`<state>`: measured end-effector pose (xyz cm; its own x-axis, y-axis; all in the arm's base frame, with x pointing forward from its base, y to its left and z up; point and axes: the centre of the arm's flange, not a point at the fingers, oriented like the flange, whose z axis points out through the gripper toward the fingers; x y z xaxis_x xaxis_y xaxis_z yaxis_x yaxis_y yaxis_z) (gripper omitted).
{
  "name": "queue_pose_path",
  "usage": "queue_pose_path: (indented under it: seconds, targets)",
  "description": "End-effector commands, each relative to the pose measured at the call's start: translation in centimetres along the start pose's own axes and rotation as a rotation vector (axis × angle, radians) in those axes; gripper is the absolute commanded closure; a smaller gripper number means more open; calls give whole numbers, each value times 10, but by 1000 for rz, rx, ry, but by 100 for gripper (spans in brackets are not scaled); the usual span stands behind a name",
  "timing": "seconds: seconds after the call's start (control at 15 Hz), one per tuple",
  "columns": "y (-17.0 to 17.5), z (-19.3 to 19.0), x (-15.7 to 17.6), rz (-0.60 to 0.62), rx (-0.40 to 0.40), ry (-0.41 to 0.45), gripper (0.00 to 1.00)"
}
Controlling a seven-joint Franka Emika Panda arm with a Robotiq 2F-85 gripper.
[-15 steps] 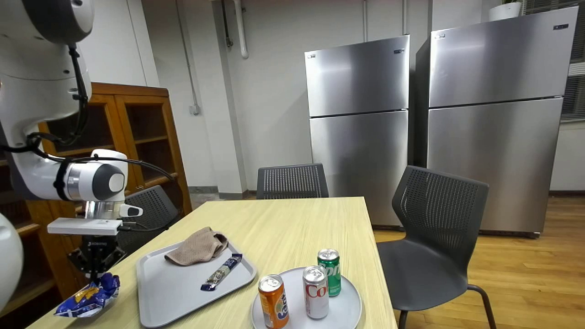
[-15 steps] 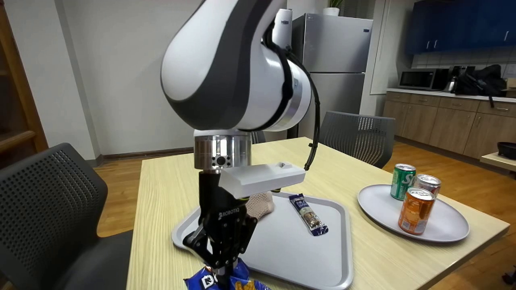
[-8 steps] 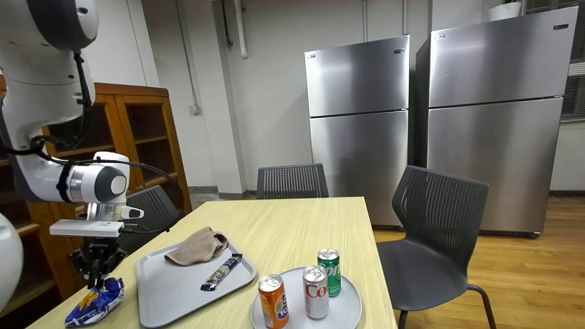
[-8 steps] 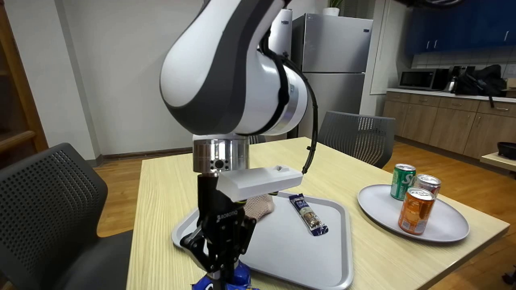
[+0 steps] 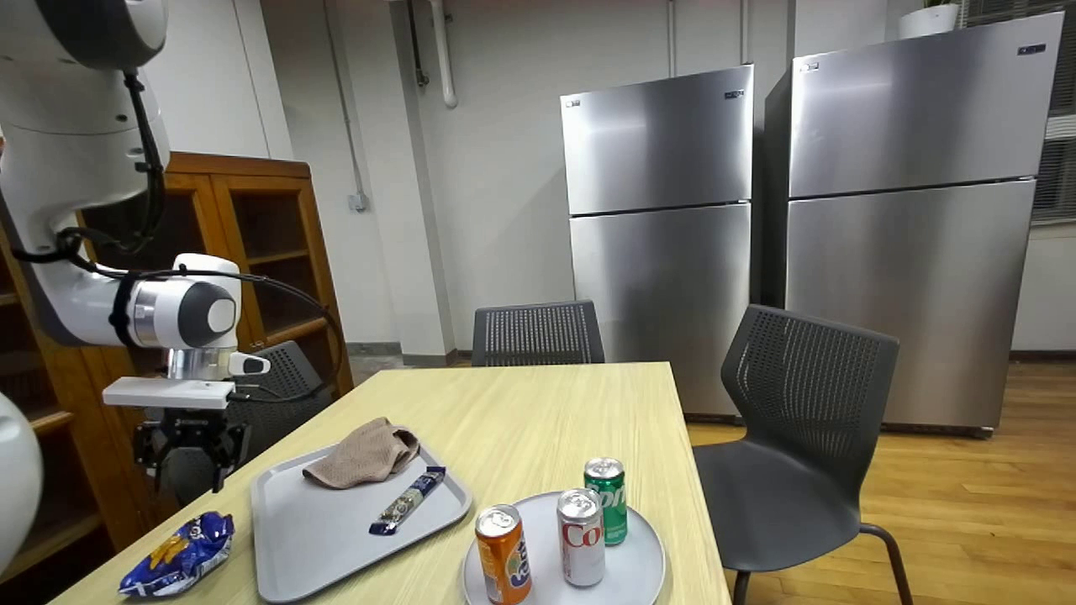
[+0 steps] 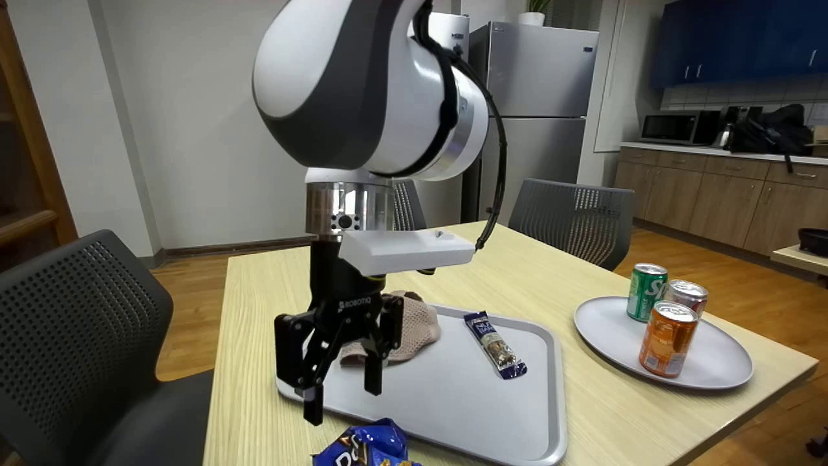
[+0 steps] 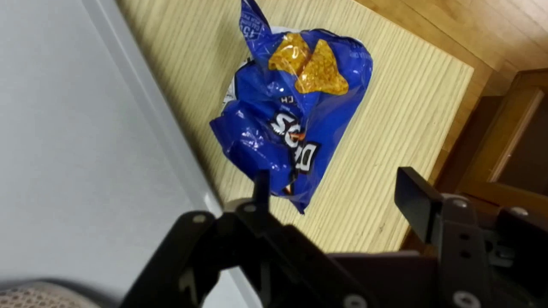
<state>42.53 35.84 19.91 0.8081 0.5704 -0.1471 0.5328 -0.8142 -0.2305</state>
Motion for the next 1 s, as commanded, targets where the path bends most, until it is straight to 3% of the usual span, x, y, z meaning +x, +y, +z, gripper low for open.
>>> queue_pose_path:
  seconds: [0.0, 0.67, 0.93]
  targets:
    - [19, -30, 3, 25, -47, 24, 0]
    - [89, -60, 34, 62, -178, 93, 0]
    - [94, -59, 26, 50, -167, 107, 0]
